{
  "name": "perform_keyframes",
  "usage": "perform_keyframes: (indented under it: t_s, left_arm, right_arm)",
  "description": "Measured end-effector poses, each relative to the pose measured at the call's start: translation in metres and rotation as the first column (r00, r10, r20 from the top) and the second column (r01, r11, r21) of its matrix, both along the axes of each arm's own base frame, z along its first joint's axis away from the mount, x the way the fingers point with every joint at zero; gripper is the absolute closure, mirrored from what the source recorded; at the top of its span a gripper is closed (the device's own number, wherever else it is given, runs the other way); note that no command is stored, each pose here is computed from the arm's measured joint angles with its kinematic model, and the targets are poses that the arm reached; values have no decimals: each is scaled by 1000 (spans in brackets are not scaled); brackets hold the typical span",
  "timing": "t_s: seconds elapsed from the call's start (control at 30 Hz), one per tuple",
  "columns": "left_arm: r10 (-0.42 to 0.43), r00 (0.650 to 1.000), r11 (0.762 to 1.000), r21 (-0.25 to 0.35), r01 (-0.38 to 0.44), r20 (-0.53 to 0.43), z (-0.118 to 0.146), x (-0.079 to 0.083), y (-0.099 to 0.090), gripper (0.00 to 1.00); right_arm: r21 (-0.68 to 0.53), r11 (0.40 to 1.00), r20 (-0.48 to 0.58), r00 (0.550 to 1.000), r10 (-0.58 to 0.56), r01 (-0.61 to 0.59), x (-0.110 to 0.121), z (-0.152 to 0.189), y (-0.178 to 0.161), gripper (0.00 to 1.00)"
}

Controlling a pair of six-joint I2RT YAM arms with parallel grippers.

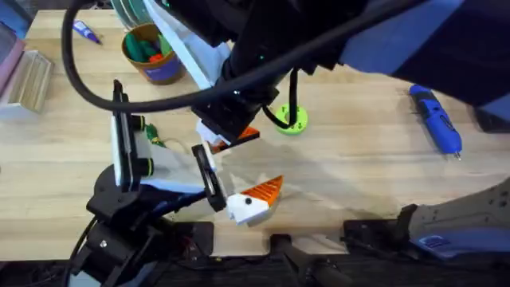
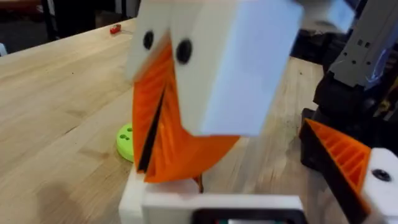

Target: Pick up the gripper from the table and insert it into the empty holder that is missing its gripper. Then pick up a screw, insert it into the mounting hole, and use the screwdriver to tighten it. Finally, clean up the table by picking up the vegetable and placing it into the bucket.

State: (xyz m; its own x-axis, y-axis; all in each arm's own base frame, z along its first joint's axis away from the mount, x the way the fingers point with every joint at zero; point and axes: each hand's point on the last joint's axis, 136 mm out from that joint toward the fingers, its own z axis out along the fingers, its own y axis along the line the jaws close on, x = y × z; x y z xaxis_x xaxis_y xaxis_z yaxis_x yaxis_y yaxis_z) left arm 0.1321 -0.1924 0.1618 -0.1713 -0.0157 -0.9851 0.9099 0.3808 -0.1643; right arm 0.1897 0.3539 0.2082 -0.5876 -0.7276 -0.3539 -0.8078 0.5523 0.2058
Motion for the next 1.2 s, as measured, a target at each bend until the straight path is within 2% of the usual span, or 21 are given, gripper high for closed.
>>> perform_keyframes:
  t_s: [1.2]
  left_arm:
    - [-15, 1000, 1000, -1, 15, 0, 0, -2, -1, 13]
  right_arm:
    - [-29, 1000, 3, 1000, -3, 3, -2, 0, -6, 995]
